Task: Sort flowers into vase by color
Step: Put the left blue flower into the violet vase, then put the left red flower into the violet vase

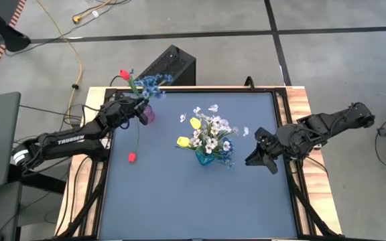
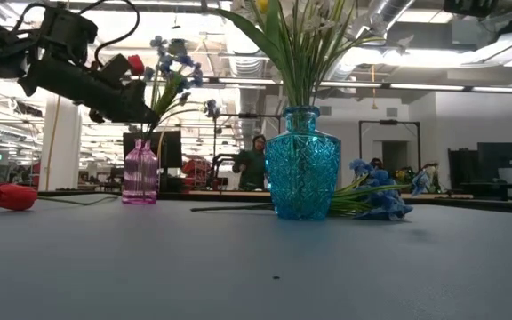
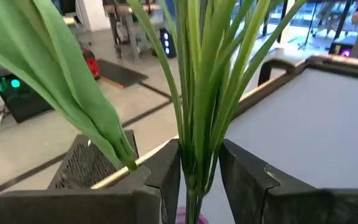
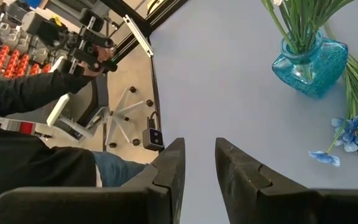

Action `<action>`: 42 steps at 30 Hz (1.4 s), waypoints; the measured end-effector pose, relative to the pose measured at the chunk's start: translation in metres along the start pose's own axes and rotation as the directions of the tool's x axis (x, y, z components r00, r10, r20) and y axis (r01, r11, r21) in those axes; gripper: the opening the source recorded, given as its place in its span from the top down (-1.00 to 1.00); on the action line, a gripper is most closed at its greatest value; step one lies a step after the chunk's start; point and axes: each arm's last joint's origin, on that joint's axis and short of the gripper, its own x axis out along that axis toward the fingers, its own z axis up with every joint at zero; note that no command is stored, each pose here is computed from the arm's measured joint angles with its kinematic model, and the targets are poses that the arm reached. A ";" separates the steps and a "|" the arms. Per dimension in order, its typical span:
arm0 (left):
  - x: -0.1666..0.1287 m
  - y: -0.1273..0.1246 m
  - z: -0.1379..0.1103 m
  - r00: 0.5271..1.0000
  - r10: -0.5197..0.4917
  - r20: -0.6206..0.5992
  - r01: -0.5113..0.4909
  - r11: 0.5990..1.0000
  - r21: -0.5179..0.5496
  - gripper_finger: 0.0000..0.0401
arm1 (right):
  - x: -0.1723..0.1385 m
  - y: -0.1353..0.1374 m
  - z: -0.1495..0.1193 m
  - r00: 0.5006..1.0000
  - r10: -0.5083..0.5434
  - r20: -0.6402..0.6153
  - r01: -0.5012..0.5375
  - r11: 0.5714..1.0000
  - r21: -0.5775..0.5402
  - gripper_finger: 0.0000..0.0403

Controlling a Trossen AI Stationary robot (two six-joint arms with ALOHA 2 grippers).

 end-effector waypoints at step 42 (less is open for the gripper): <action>-0.073 -0.063 0.020 0.631 -0.541 -0.556 0.379 0.841 -0.387 0.50 | -0.001 -0.017 0.008 0.993 -0.114 0.020 0.116 0.977 -0.178 0.43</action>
